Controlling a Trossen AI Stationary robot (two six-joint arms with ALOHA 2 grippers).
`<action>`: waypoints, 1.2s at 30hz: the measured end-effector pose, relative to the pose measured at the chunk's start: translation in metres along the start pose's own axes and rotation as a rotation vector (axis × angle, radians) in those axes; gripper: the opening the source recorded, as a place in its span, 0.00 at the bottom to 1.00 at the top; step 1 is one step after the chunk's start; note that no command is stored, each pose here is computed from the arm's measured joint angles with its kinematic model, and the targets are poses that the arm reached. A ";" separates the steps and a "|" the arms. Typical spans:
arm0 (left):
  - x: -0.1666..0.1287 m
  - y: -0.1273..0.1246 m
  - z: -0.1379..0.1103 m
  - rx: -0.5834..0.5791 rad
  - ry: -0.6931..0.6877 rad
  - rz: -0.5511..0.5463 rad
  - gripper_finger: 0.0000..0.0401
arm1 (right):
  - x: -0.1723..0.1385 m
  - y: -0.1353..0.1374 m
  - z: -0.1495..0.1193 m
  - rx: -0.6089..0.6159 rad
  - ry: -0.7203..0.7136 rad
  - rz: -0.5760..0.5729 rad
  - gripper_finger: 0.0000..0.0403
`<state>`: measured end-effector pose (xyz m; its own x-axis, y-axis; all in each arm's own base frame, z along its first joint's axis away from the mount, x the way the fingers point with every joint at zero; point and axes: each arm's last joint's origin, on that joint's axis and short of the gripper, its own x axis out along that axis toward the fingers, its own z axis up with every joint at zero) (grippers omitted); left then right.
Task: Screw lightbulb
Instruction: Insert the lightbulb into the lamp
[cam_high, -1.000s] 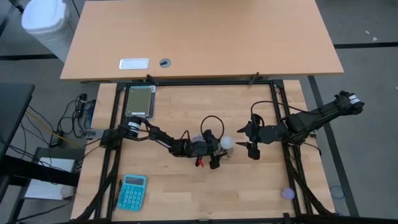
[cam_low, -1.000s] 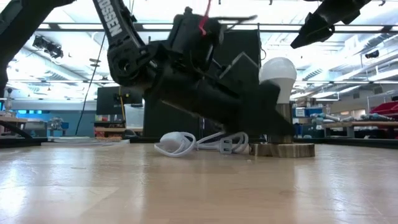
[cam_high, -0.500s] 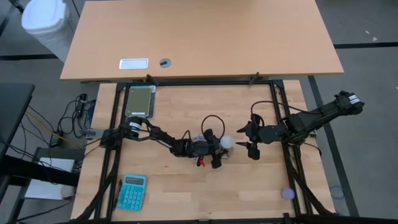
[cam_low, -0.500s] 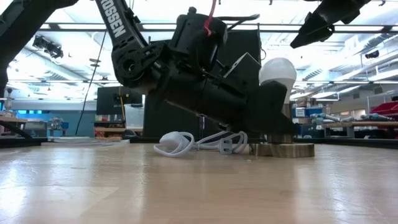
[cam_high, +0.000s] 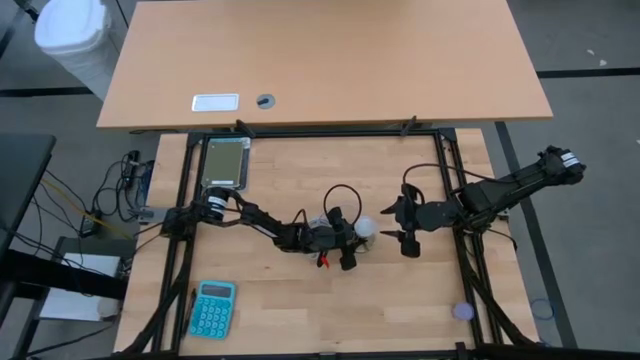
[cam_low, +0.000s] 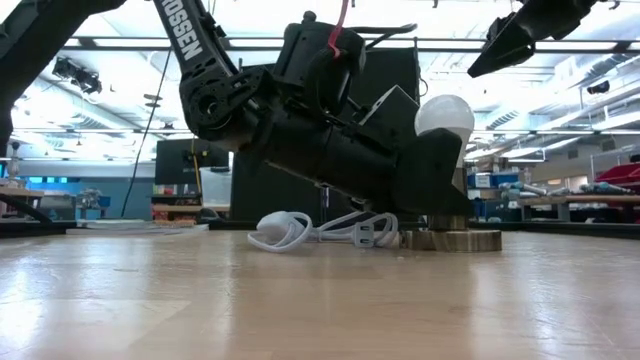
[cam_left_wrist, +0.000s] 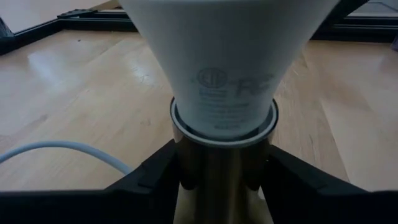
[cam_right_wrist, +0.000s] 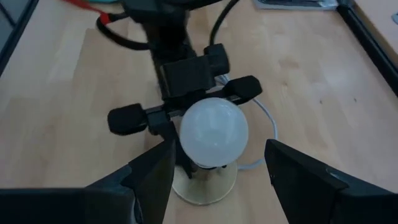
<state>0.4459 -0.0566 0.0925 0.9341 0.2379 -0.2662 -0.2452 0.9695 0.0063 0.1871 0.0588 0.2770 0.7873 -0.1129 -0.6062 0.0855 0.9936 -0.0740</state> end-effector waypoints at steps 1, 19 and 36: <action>0.000 0.000 0.000 0.000 0.000 0.000 0.48 | 0.000 0.000 0.000 -0.011 0.002 0.007 0.64; 0.000 0.000 0.000 -0.002 0.003 -0.001 0.48 | 0.059 0.007 -0.011 -0.137 0.197 -0.053 0.86; 0.000 0.000 -0.001 0.000 0.009 -0.003 0.48 | 0.099 0.001 -0.052 -0.017 -0.019 0.020 0.86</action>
<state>0.4456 -0.0567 0.0920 0.9325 0.2346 -0.2747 -0.2426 0.9701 0.0052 0.2330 0.0484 0.1759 0.8002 -0.0923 -0.5926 0.0591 0.9954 -0.0753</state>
